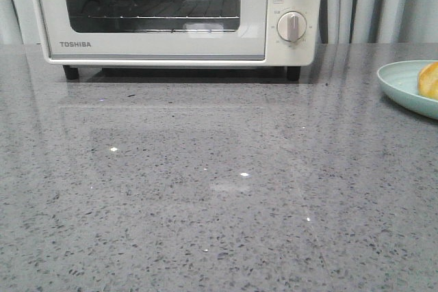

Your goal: Put bread in oven

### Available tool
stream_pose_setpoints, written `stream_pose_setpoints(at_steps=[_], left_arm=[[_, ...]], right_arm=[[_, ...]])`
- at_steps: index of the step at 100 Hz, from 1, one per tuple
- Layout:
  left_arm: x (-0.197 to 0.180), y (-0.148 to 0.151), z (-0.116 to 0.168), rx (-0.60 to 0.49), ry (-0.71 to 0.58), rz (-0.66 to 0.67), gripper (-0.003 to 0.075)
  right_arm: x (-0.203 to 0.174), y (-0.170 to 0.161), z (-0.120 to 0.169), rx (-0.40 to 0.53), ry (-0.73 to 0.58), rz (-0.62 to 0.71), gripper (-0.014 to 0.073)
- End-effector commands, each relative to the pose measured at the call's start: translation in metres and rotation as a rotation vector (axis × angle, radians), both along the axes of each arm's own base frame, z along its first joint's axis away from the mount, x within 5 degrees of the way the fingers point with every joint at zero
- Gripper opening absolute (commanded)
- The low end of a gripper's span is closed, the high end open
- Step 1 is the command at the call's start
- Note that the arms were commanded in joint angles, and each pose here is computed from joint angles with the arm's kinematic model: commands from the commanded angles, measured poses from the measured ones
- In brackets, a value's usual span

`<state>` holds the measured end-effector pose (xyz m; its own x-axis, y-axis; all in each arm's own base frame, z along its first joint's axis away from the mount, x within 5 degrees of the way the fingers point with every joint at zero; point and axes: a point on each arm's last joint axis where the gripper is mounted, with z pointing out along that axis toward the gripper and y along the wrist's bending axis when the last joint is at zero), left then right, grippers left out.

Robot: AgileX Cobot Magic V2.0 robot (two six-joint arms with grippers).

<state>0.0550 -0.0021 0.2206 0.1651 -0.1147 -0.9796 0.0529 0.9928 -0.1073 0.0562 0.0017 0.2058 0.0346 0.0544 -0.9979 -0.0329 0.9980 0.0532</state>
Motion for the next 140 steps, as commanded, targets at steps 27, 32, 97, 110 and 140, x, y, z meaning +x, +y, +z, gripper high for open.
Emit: stream_pose_setpoints(at_steps=[27,32,97,110,140], left_arm=[[-0.012,-0.002,0.023,-0.021,-0.351,-0.032,-0.0021],[-0.012,-0.002,0.023,-0.021,-0.353,-0.032,-0.0021],[-0.03,-0.003,0.084,-0.134,-0.398,-0.104,-0.0021],[-0.031,-0.002,0.106,-0.141,-0.363,-0.111,-0.0021],[-0.018,-0.007,0.162,-0.166,-0.257,-0.224,-0.0021]], right_arm=[[-0.019,0.0,0.045,0.027,-0.611,0.008,-0.0075],[-0.022,0.0,0.049,0.029,-0.67,0.008,-0.0075],[-0.024,-0.001,0.091,0.154,-0.155,0.017,-0.0075],[-0.023,-0.001,0.111,0.151,-0.057,0.01,-0.0075],[-0.003,0.003,0.154,0.193,0.162,0.02,-0.0075]])
